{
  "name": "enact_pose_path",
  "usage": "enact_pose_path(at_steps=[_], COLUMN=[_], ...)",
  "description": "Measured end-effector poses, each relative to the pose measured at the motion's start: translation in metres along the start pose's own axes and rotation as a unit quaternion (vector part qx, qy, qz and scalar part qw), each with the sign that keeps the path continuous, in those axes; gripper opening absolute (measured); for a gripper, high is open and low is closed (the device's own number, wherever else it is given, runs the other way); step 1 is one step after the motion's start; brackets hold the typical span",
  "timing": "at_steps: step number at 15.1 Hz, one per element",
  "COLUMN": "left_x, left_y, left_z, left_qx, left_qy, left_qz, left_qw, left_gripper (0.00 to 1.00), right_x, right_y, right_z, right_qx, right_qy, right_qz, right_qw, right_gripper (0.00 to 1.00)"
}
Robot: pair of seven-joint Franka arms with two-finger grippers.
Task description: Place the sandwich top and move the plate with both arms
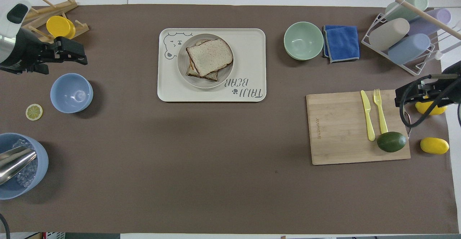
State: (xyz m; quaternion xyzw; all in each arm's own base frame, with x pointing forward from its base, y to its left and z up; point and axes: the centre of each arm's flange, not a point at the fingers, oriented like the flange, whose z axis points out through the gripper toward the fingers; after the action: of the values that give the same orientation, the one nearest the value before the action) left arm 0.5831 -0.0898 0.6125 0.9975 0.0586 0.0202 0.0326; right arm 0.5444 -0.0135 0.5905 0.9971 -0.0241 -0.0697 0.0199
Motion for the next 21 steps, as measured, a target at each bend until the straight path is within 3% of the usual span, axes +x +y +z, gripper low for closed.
enact_pose_path(at_steps=[7,21], left_x=[-0.052,-0.060], left_y=[-0.015,-0.009], left_z=[0.017,0.012], left_qx=[0.014,0.018], left_qy=[-0.069,-0.083], left_qz=[0.051,0.069], left_qw=[0.996,0.994], left_gripper=[1.00,1.00], right_x=[0.000,0.000], right_y=[0.000,0.000], right_z=[0.000,0.000], right_qx=[0.000,0.000], right_qy=[0.000,0.000], right_qz=[0.000,0.000], right_qw=[1.000,1.000], right_gripper=[1.00,1.00])
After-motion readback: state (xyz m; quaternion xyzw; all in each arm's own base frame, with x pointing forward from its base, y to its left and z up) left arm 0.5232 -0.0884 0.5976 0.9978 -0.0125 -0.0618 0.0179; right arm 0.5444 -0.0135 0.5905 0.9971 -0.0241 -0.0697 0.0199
